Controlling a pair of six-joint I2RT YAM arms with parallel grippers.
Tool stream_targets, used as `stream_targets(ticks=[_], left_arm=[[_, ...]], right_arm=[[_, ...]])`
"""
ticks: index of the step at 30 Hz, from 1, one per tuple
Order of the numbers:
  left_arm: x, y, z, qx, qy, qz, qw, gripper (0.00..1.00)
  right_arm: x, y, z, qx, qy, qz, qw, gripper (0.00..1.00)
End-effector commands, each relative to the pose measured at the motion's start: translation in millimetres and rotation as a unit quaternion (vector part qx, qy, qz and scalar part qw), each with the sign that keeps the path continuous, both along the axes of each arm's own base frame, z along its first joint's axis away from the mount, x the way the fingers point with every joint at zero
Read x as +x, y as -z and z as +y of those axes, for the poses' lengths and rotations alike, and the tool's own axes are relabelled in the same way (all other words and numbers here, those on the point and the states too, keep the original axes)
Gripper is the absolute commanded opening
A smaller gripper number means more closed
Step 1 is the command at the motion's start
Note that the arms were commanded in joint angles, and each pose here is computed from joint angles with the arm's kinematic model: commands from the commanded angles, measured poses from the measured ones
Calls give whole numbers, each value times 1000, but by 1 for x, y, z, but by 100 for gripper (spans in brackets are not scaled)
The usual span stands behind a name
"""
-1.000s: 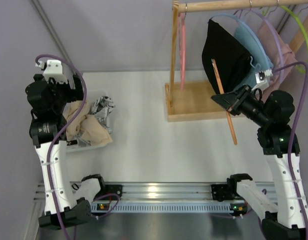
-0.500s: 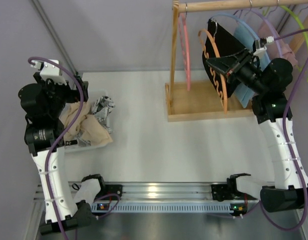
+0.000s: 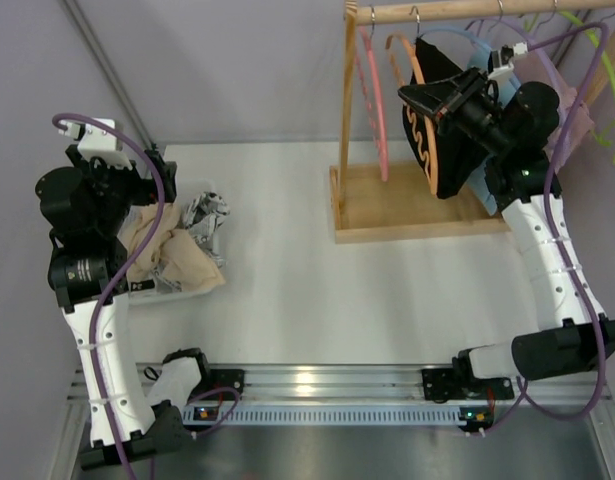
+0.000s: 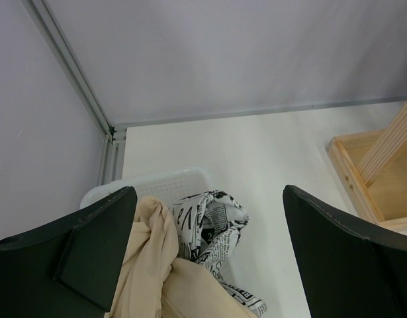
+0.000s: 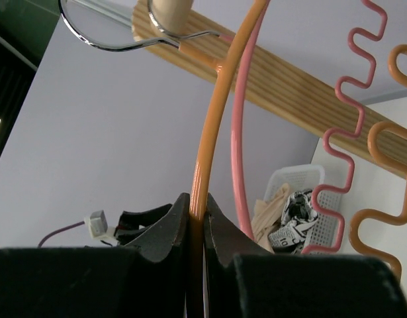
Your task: Remove the trousers from the hanger
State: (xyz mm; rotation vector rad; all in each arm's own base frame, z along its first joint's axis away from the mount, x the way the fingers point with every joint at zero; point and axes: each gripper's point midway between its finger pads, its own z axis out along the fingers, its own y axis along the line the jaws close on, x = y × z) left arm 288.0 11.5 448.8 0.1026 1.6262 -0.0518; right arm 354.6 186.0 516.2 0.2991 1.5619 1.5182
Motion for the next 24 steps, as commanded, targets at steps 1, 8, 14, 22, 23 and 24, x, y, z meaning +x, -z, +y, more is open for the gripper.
stream_targets(ticks=[1, 8, 14, 22, 23, 24], left_arm=[[-4, -11, -6, -6, 12, -17, 1000, 98], [-5, -7, -3, 3, 6, -16, 1000, 98], [0, -6, -4, -6, 8, -11, 1000, 98], [1, -1, -5, -8, 12, -5, 1000, 98], [0, -1, -5, -7, 13, -5, 1000, 98], [1, 1, -5, -5, 14, -3, 1000, 98]], right_arm=[[-6, -46, 7, 8, -1, -87, 996, 0], [1, -56, 11, 3, 7, -107, 994, 0], [20, -44, 14, -8, 12, -92, 996, 0], [40, -25, 22, -21, 10, -76, 997, 0], [40, -23, 24, -22, 7, -76, 997, 0], [38, -24, 24, -22, 6, -80, 996, 0]])
